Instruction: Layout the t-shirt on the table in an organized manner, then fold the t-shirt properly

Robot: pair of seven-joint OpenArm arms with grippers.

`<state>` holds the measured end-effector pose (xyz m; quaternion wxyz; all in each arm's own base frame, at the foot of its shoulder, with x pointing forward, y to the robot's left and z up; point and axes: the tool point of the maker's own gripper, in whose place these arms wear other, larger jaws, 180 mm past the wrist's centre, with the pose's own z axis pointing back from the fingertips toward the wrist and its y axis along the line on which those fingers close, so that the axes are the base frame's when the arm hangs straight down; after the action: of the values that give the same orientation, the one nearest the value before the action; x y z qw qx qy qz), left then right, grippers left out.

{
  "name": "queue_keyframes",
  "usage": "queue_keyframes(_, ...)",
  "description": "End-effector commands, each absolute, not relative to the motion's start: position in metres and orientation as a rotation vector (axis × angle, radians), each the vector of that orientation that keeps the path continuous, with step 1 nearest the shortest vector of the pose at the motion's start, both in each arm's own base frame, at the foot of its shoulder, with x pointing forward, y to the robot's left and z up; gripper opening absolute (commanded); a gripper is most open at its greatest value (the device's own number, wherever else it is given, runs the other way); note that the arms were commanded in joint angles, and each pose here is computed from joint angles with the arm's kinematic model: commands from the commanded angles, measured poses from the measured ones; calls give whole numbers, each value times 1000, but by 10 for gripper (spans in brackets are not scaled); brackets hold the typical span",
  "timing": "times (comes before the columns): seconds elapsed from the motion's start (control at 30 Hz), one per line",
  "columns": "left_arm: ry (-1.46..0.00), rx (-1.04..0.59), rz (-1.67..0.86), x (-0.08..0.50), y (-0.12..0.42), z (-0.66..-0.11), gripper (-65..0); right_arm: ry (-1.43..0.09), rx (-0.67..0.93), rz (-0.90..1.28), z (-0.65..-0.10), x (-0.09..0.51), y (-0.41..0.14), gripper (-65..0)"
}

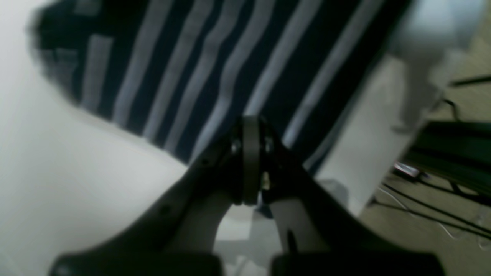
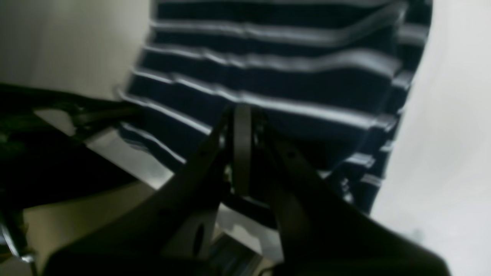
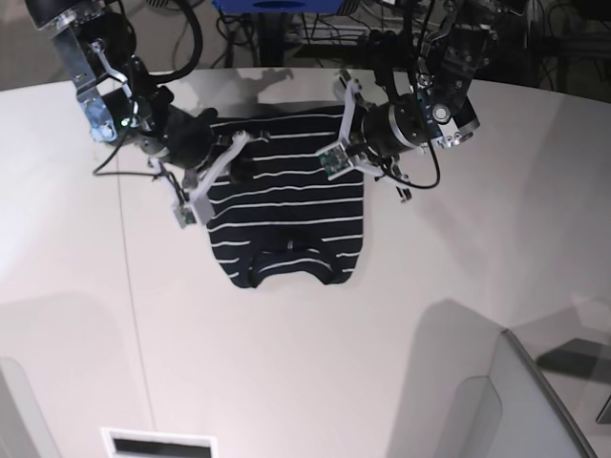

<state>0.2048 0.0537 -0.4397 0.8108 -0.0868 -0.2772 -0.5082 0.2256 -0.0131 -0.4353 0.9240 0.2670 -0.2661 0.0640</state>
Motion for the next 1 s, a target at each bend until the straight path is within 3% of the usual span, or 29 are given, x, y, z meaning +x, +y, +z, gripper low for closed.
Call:
queue_keyframes(0.0, -619, -194, -1077, 210, 51, -436, -650, -595, 573, 136, -430, 234, -11, -648)
queue_keyframes(0.2, -528, -232, -1040, 196, 54, -467, -650, -532, 554, 104, -475, 217, -26, -648)
queue_keyframes(0.5, -506, -280, -1004, 186, 58, -486, -650, -531, 545, 92, -480, 215, -29, -648)
queue_keyframes(0.63, -570, -266, -1017, 202, 53, -469, -650, -548, 556, 100, -473, 218, -26, -648)
queue_keyframes(0.83, -742, -197, -1011, 230, 55, -414, -650, -700, 619, 160, -407, 224, -14, -648)
queue_keyframes(0.97, -798, -149, -975, 223, 71, -389, -650, -704, 576, 129, -382, 214, -30, -648)
